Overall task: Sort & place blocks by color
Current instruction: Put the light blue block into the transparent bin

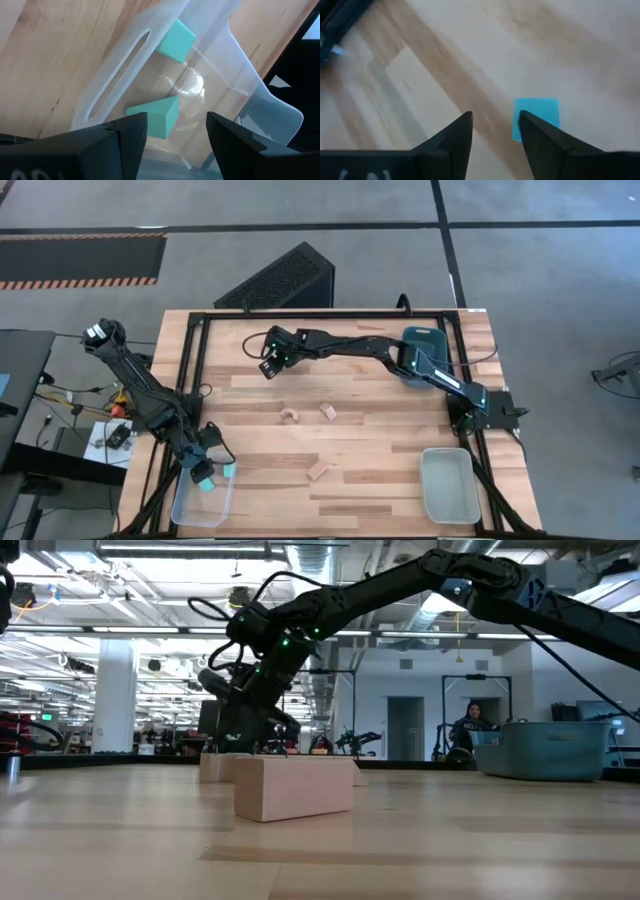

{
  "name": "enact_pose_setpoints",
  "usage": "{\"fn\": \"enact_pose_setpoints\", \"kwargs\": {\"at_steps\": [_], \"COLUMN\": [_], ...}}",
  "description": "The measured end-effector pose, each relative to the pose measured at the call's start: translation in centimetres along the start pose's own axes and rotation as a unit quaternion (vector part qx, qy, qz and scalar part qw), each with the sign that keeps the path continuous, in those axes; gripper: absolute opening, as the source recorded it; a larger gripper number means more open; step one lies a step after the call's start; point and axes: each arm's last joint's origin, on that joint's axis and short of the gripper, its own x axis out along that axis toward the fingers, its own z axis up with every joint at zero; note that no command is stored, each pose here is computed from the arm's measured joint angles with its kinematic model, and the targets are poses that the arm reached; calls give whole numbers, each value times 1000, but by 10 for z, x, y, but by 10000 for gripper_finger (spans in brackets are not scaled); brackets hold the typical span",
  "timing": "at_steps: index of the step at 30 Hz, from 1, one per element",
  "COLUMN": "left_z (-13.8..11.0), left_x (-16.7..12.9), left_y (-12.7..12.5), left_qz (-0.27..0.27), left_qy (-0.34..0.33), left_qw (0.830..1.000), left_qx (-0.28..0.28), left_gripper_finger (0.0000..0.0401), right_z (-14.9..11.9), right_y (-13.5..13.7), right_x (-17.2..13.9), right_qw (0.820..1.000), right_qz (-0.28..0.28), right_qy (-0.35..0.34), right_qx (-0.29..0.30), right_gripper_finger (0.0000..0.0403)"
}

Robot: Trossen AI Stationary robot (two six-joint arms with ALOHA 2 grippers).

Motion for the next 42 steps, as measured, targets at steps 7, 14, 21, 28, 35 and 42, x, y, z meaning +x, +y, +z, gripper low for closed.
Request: {"fn": "enact_pose_setpoints", "kwargs": {"at_steps": [7,14,21,28,35,42], "left_z": [0,1,2,4,4,4], "left_x": [0,0,0,0,0,0], "left_y": [0,0,0,1,1,2], "left_qz": [1,1,3,8,9,13], "left_qy": [-6,-21,-43,-61,-66,-76], "left_qw": [1000,1000,999,998,998,997], "left_qx": [1,-9,-21,-10,-7,-5], "left_gripper_finger": [194,194,194,194,194,194], "right_z": [-7,-19,-23,-24,-48,-52], "right_y": [3,11,41,44,41,27], "right_x": [4,-16,-63,-72,-69,-53], "right_qw": [1000,994,990,981,959,972], "right_qz": [-3,10,-1,-84,-111,-111], "right_qy": [12,113,116,70,144,145], "right_qx": [9,-3,-85,-160,-217,-145], "right_gripper_finger": [169,176,190,229,272,278]}}
